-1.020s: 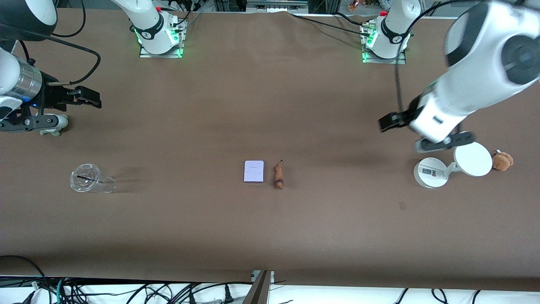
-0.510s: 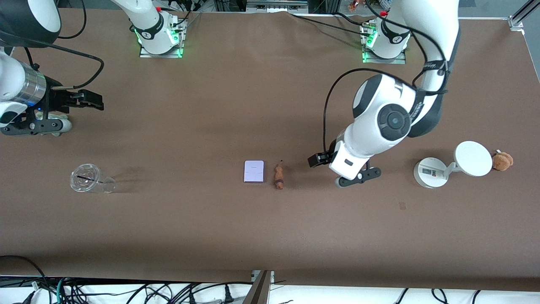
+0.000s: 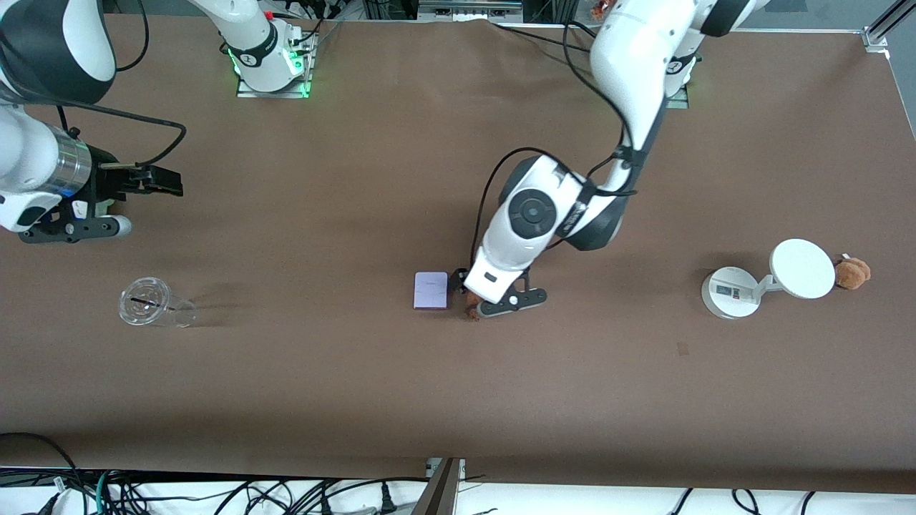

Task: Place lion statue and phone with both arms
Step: 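Reach the left gripper over to the brown lion statue, then grasp the lion statue with the left gripper while the right gripper moves out, then carry the lion toward the lamp while the right gripper reaches the phone, then lower the lion beside the lamp while the right gripper grasps the phone, then open the left gripper and withdraw while the right gripper carries the phone, then lower the phone beside the clear cup with the right gripper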

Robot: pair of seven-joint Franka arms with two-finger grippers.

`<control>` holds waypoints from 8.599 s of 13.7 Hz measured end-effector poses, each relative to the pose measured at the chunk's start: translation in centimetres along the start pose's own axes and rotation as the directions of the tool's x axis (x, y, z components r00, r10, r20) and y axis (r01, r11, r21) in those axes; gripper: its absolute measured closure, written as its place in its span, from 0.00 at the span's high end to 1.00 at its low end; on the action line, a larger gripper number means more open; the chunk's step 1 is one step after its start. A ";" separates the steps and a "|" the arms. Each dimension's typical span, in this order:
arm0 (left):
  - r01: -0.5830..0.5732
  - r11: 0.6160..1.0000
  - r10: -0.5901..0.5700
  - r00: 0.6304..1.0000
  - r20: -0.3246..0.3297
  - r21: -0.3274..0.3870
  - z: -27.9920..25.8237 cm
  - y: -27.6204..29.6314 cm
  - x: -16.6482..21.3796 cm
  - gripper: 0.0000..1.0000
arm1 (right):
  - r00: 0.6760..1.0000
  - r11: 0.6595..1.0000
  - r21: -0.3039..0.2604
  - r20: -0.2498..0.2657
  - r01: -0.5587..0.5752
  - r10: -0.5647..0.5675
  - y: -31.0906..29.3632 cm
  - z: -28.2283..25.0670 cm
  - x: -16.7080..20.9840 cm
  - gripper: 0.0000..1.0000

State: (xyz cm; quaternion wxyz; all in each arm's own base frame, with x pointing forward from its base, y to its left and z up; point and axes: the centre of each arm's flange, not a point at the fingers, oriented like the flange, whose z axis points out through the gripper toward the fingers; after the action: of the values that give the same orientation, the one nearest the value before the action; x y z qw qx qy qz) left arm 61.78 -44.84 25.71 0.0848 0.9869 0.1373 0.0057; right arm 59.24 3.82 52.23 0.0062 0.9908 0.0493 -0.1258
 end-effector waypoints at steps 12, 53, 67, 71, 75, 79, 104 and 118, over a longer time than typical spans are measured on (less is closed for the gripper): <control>-0.075 0.994 0.081 0.994 -0.078 0.079 3.7 1.2 -1.0 0.89 | 0.998 0.998 -0.019 -0.002 0.062 -0.062 -4.7 8.4 7.0 1.00; -0.219 0.951 0.219 0.975 0.023 0.218 -7.1 -37.4 16.5 0.32 | 0.985 0.992 0.058 -0.123 -0.115 0.121 -28.9 21.0 10.2 1.00; -0.252 0.953 0.248 0.968 0.047 0.170 -4.2 -39.3 15.4 0.32 | 0.907 0.964 0.208 -0.352 -0.168 0.234 -39.7 32.0 11.0 1.00; -0.251 0.954 0.247 0.968 0.046 0.162 -3.2 -39.1 15.3 0.32 | 0.900 0.963 0.216 -0.369 -0.159 0.231 -40.0 33.3 11.2 1.00; -0.253 0.954 0.247 0.967 0.055 0.161 -2.5 -39.1 15.1 0.37 | 0.900 0.968 0.204 -0.377 -0.148 0.218 -40.0 33.4 11.2 1.00; -0.266 0.952 0.257 0.964 0.073 0.150 -1.3 -38.3 14.5 0.76 | 0.900 0.975 0.182 -0.391 -0.130 0.193 -40.1 33.5 11.1 0.94; -0.315 0.929 0.337 0.937 -0.093 0.195 -43.4 -35.0 7.1 1.00 | 0.994 1.000 -0.005 -0.105 0.013 -0.014 -2.3 23.6 18.7 0.83; -0.243 0.951 0.248 0.969 0.000 0.193 -44.5 -29.1 3.8 1.00 | 0.991 0.998 -0.031 -0.121 -0.056 0.052 1.4 29.3 18.1 0.83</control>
State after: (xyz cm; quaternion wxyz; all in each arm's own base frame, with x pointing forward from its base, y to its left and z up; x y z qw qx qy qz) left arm 55.98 -8.84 64.62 -0.0135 0.9997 0.0146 0.0147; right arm 69.54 3.42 19.36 0.0234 0.9973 0.0249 -0.0647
